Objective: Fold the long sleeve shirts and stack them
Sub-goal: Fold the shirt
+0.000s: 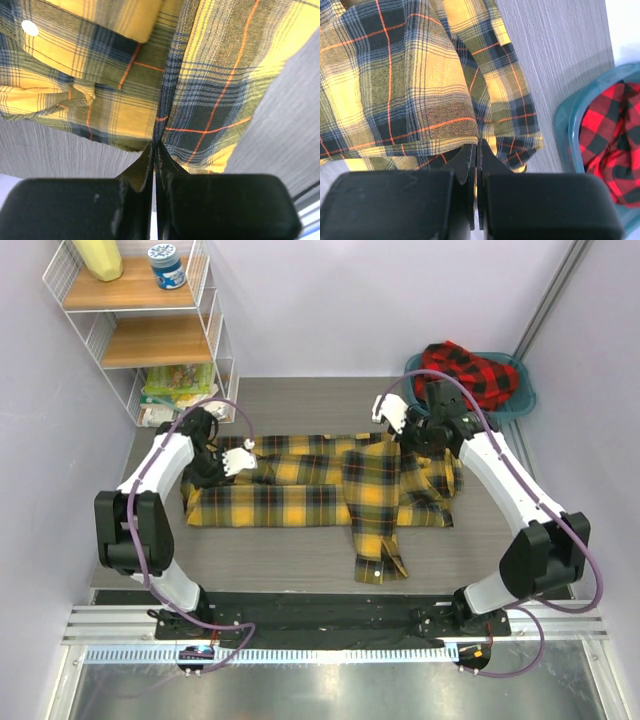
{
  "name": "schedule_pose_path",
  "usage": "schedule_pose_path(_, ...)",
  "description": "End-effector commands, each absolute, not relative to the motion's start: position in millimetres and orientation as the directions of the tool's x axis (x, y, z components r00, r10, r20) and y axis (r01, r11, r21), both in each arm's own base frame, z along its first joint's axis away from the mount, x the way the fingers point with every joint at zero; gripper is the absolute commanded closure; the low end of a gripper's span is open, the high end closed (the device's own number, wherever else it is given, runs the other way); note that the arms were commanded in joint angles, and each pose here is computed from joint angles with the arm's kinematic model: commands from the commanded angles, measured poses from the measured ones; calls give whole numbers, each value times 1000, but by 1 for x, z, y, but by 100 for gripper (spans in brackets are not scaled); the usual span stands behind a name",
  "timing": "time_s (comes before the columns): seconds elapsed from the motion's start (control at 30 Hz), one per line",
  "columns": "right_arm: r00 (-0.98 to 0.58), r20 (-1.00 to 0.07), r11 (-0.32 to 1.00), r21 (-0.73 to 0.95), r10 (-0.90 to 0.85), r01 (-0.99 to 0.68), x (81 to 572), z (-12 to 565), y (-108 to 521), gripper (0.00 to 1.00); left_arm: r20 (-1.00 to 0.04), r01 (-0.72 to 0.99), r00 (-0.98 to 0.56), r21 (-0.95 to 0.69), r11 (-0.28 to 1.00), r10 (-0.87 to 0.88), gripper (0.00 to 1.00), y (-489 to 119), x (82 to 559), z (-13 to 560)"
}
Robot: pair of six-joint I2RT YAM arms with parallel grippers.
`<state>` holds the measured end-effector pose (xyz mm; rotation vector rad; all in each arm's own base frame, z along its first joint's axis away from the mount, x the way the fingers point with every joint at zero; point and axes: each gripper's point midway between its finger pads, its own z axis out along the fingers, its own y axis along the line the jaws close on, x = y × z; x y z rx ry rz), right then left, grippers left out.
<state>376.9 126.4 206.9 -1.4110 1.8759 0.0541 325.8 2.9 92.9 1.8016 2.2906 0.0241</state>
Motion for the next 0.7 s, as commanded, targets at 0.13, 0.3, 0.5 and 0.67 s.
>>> schedule_pose_path(0.13,-9,-624,365,-447,-782,-817,416,214,139,99,-167,937,-257,196,288,952,100,9,356,94)
schedule_pose_path(0.3,-31,-626,368,-418,-779,-831,428,199,143,99,-153,939,-262,187,288,953,100,10,361,85)
schedule_pose_path(0.5,-55,-622,379,-403,-781,-833,436,186,144,99,-137,938,-283,164,304,949,100,12,365,69)
schedule_pose_path(0.67,-53,-633,393,-410,-772,-823,444,182,146,99,-132,935,-297,161,316,946,100,14,370,60)
